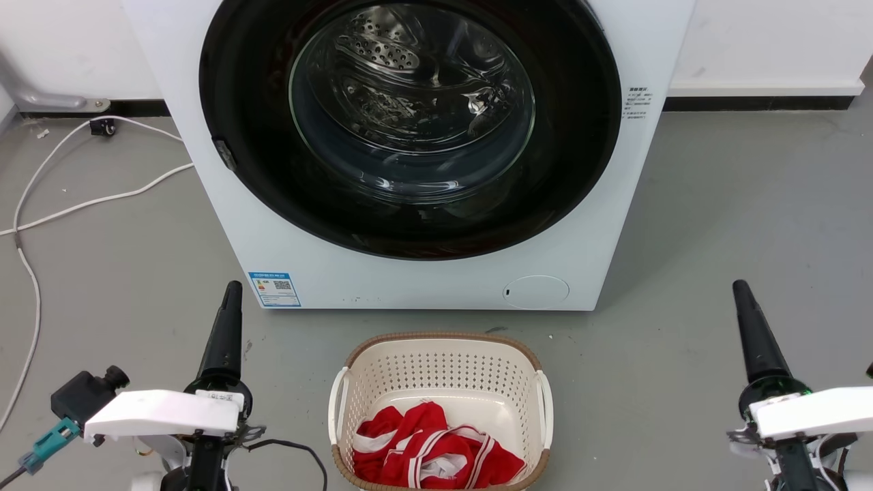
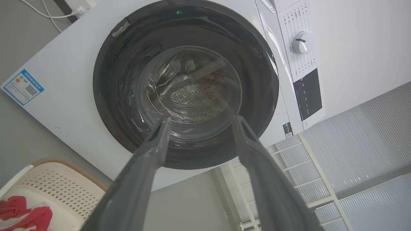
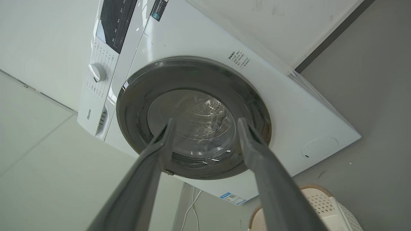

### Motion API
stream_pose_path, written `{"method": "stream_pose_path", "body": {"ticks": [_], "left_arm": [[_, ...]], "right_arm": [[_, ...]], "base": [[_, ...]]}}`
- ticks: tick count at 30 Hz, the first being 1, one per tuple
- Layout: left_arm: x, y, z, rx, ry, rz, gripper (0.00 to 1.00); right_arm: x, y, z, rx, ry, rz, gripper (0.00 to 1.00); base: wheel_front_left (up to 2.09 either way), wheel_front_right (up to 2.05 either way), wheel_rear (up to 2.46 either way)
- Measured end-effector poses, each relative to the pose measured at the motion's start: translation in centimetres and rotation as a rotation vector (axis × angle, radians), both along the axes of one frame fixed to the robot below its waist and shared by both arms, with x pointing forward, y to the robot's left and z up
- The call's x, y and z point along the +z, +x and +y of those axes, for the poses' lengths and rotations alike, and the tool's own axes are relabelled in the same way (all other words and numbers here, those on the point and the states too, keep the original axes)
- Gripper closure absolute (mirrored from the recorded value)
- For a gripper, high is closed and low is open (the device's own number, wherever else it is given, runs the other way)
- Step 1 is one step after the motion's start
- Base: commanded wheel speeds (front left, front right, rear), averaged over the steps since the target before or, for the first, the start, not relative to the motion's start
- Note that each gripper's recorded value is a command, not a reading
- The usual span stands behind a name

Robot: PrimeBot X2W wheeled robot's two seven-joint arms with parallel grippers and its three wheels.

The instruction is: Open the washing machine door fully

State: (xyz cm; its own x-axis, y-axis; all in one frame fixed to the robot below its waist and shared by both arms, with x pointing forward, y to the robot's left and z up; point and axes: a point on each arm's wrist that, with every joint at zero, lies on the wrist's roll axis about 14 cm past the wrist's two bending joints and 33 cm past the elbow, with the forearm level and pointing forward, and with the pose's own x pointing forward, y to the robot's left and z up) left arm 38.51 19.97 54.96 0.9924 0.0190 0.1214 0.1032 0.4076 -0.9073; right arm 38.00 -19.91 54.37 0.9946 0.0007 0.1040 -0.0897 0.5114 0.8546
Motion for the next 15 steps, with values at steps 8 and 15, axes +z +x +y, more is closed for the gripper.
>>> {"method": "stream_pose_path", "body": {"ticks": [8,15], "left_arm": [[0.0,-0.3,-0.3,0.013,0.219,0.009,0.00],[-1.0,-0.7,-0.9,0.018,0.347,0.047,0.00]], "right_arm": [[-1.5,-1.0,1.3,0.010,-0.186,0.036,0.00],[-2.6,-1.3,1.2,-0.008,-0.294,0.064,0.00]], "base": [[0.00,0.00,0.00],[0.00,0.00,0.00]]}}
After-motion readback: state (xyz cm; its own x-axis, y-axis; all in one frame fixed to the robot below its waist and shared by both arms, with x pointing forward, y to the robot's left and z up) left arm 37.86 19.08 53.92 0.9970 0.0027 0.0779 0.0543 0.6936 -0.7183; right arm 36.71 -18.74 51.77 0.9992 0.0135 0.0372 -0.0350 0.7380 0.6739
